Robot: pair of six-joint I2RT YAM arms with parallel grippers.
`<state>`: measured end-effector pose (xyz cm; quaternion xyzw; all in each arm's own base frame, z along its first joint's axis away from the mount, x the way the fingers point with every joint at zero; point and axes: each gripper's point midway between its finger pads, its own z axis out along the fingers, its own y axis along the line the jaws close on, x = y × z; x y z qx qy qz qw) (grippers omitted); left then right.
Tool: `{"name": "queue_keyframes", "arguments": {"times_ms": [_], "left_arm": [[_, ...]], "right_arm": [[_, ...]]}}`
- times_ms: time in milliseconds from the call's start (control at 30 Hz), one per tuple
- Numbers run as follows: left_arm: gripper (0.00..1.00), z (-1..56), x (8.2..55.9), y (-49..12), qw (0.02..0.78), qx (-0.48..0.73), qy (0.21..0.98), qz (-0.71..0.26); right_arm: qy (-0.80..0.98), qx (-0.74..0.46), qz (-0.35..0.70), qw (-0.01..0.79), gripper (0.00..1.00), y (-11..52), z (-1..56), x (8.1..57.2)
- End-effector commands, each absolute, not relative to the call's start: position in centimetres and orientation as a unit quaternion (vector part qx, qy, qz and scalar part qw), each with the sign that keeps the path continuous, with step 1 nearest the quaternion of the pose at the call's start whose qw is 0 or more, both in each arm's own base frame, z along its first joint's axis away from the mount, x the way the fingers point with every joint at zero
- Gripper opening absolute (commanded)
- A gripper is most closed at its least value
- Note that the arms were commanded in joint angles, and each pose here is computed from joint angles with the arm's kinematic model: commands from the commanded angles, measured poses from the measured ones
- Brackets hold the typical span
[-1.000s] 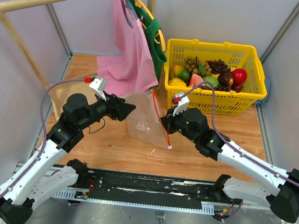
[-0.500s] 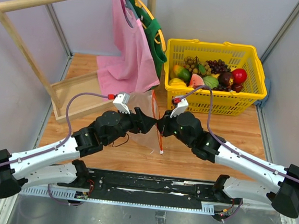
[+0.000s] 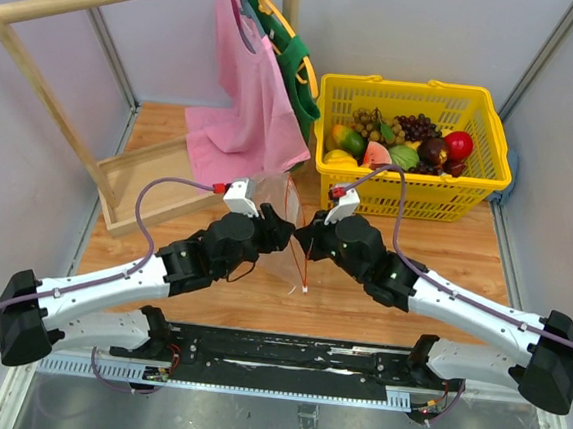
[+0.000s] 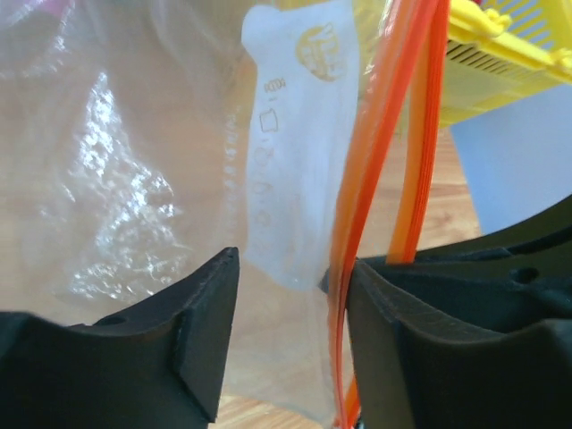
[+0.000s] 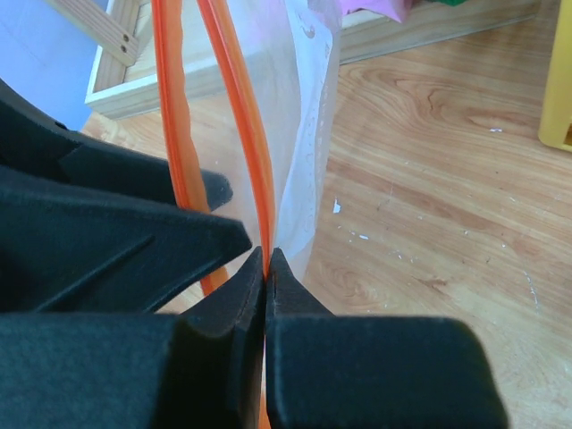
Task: Place the food in the zip-top bag and seal the zipper
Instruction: Open the zipper of the food storage bag.
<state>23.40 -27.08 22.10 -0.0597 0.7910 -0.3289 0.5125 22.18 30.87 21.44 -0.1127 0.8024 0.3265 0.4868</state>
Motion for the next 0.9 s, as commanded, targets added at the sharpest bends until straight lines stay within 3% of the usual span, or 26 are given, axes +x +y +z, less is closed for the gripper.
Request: {"name": "queue_keyframes", "arguments": {"times_ms": [0,100,500,600,667,867], "left_arm": [[0.45,23.3,24.2,-26.0,0.527,-0.069,0.801,-0.275],[0.35,23.6,24.1,-25.4,0.526,-0.066,0.810,-0.252],[0.31,21.3,22.8,-27.3,0.492,-0.058,0.825,-0.272],[0.19,21.2,22.7,-27.9,0.488,-0.051,0.827,-0.273],[0.03,22.5,23.0,-27.1,0.498,-0.052,0.828,-0.254],[0.00,25.9,22.2,-22.6,0.514,-0.054,0.833,-0.199]], "right_arm": [[0.791,-0.117,0.332,0.500,0.01,31.3,22.1,21.9],[0.790,-0.120,0.329,0.503,0.01,31.4,22.2,22.0],[0.786,-0.122,0.344,0.499,0.01,32.5,22.4,21.9],[0.790,-0.120,0.332,0.502,0.01,32.1,22.3,22.1],[0.798,-0.118,0.308,0.504,0.01,31.3,21.8,22.4],[0.820,-0.107,0.231,0.512,0.01,28.6,20.2,23.6]]}}
